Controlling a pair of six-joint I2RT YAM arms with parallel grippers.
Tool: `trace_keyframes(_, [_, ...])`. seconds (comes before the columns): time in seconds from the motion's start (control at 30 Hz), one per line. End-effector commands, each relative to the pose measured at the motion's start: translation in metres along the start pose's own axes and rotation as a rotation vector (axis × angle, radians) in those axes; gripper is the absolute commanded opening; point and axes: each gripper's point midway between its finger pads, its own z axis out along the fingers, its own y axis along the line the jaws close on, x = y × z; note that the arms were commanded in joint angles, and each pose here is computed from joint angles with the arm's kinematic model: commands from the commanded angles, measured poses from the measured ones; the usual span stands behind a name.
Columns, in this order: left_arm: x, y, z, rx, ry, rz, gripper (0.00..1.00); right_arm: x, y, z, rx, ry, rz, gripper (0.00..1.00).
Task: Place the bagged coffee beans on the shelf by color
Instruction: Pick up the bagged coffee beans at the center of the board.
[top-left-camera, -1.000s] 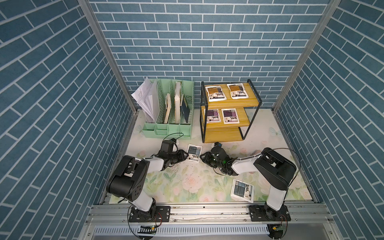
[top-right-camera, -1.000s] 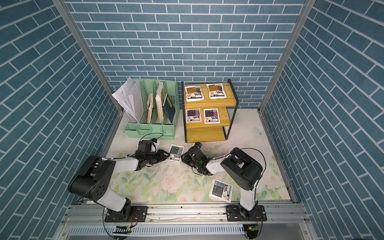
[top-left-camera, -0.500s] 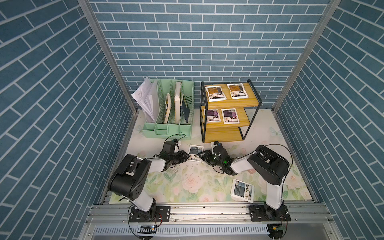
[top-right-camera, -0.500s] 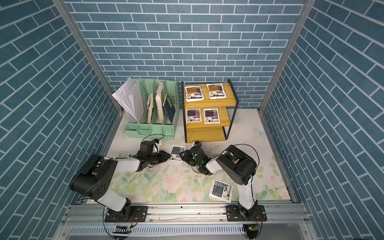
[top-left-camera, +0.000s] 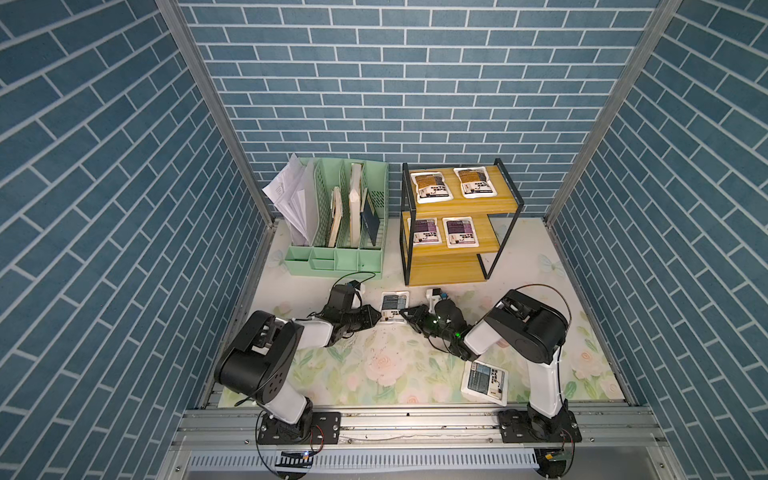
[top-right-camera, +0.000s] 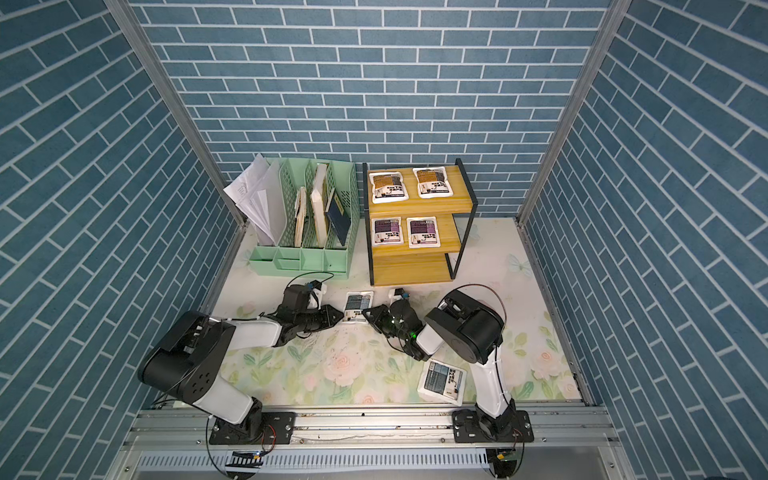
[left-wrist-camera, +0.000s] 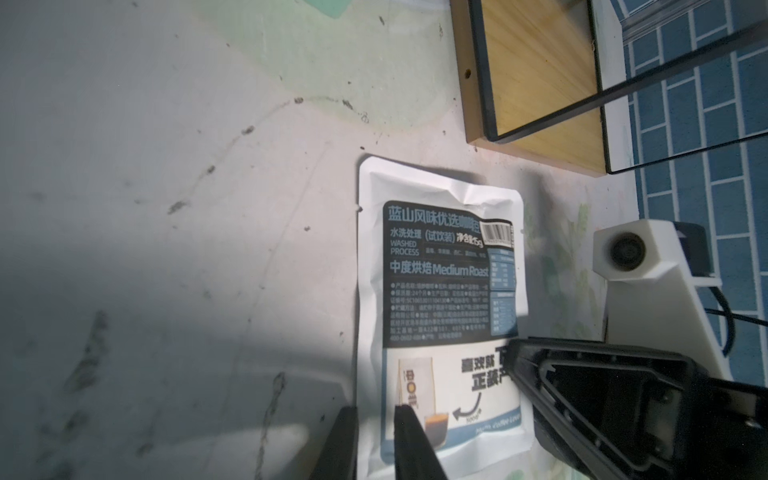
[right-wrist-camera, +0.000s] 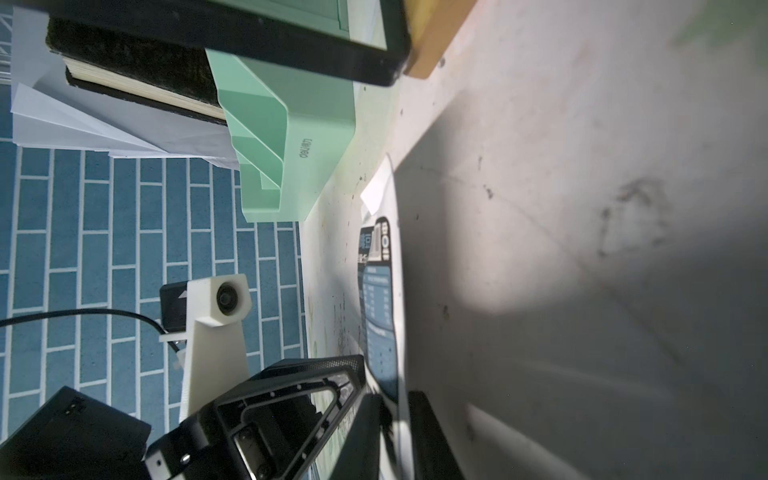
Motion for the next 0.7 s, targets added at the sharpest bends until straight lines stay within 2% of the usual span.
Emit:
trace_keyframes(0.0, [0.010, 0.006, -0.004, -0.032, 0.018, -0.006, 0.25, -0.006, 0.010, -0.009, -0.033, -0.014, -0.029, 0.13])
trace_keyframes(0.13, [0.006, -0.002, -0.013, -0.015, -0.005, 0.017, 0.33, -0.012, 0.004, -0.021, -0.007, 0.027, -0.088, 0.11])
trace_keyframes(0.3, [0.008, -0.018, -0.017, 0.077, -0.004, 0.015, 0.35, -0.018, -0.009, -0.045, 0.066, 0.124, -0.220, 0.09])
trace_keyframes(0.43, [-0.001, -0.033, -0.025, 0.137, -0.052, 0.035, 0.36, -0.034, -0.016, -0.076, 0.111, 0.115, -0.280, 0.06])
trace_keyframes(0.57, [-0.010, -0.047, -0.034, 0.194, -0.105, 0.072, 0.36, -0.059, -0.016, -0.101, 0.119, 0.030, -0.294, 0.05])
trace_keyframes(0.67, [-0.014, -0.056, -0.038, 0.233, -0.128, 0.087, 0.37, -0.070, 0.000, -0.099, 0.036, 0.022, -0.295, 0.05])
